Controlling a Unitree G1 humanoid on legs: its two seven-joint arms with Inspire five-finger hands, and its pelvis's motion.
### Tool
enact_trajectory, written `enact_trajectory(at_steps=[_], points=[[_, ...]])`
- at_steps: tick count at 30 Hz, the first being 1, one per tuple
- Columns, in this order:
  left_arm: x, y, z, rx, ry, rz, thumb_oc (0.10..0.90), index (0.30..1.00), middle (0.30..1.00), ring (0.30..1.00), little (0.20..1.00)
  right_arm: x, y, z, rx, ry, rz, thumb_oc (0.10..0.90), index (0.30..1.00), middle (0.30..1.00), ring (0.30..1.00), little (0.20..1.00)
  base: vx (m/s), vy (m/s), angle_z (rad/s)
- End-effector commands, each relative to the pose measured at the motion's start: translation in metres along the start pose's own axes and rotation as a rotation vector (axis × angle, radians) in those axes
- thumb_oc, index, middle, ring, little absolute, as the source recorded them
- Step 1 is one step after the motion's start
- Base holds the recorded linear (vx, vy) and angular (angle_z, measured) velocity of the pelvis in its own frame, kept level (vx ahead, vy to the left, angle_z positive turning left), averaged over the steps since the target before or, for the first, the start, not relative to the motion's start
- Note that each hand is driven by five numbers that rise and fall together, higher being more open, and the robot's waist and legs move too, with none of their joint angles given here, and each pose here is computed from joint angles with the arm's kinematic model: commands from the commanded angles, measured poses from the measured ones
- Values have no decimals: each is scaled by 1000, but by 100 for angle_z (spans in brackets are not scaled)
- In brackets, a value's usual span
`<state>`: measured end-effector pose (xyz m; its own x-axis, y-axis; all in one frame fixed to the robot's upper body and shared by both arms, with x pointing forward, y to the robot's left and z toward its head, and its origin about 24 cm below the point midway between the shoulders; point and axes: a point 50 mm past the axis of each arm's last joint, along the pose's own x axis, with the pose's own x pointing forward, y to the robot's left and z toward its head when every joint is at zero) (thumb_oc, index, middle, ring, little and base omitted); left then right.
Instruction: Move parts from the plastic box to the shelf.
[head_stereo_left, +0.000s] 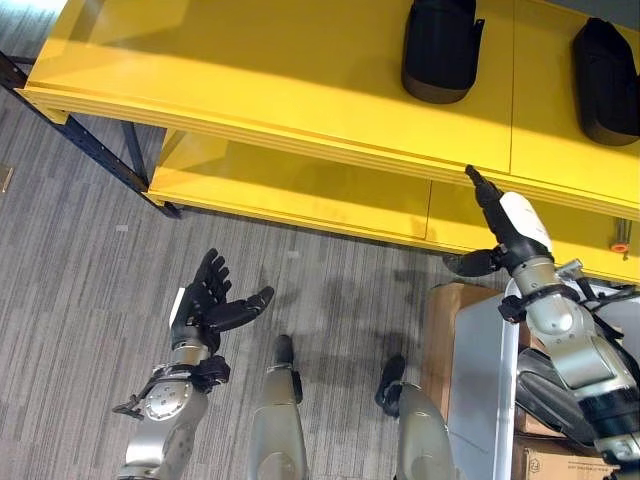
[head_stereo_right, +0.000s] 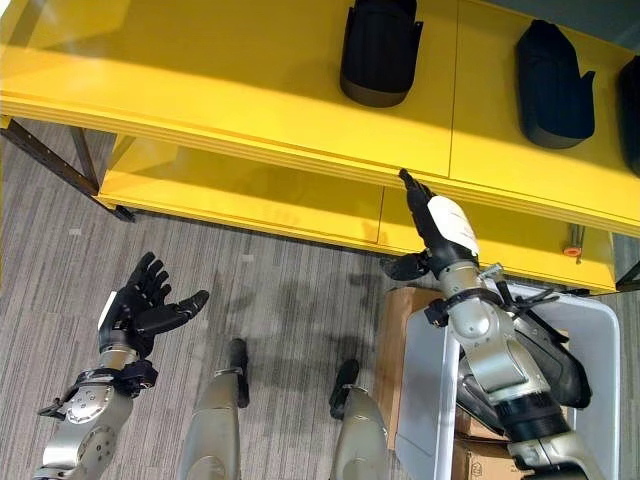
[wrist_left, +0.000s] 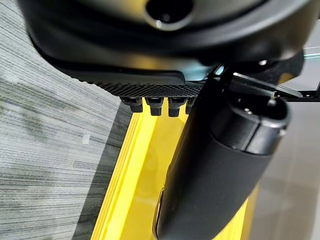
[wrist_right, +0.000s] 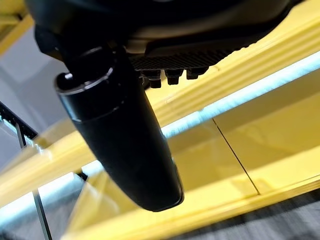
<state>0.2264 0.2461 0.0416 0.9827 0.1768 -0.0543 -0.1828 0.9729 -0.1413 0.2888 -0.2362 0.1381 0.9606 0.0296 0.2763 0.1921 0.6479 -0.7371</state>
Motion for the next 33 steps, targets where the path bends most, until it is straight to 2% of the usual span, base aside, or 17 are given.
enact_trajectory(at_steps=[1,5,8,13,17,20,33], points=[[-8,-2,24,26,-142,-27,900,1000,1000,1000,1000,-1,-36,31,2,-194,-208,900,1000,1000,1000,1000,7,24,11],[-18,-4,13,11,-104,-48,900,1000,1000,1000,1000,-28,-28,31,149,-226,-193,900,1000,1000,1000,1000,34,43,2],[-21,-2,10,4,-96,-45,900,1000,1000,1000,1000,-38,-22,27,234,-209,-156,900,1000,1000,1000,1000,65,57,-2],[-32,9,3,-13,-70,-7,900,1000,1000,1000,1000,-62,-6,13,332,-125,-34,900,1000,1000,1000,1000,81,64,-10],[-38,11,-1,-34,-63,14,900,1000,1000,1000,1000,-78,14,0,539,-26,24,900,1000,1000,1000,1000,69,75,-8],[-40,11,-8,-36,-47,26,900,1000,1000,1000,1000,-88,25,-3,620,20,41,900,1000,1000,1000,1000,73,140,-4],[-46,14,-15,20,-22,54,900,1000,1000,1000,1000,-100,37,-7,648,70,47,900,1000,1000,1000,1000,-26,144,-14]])
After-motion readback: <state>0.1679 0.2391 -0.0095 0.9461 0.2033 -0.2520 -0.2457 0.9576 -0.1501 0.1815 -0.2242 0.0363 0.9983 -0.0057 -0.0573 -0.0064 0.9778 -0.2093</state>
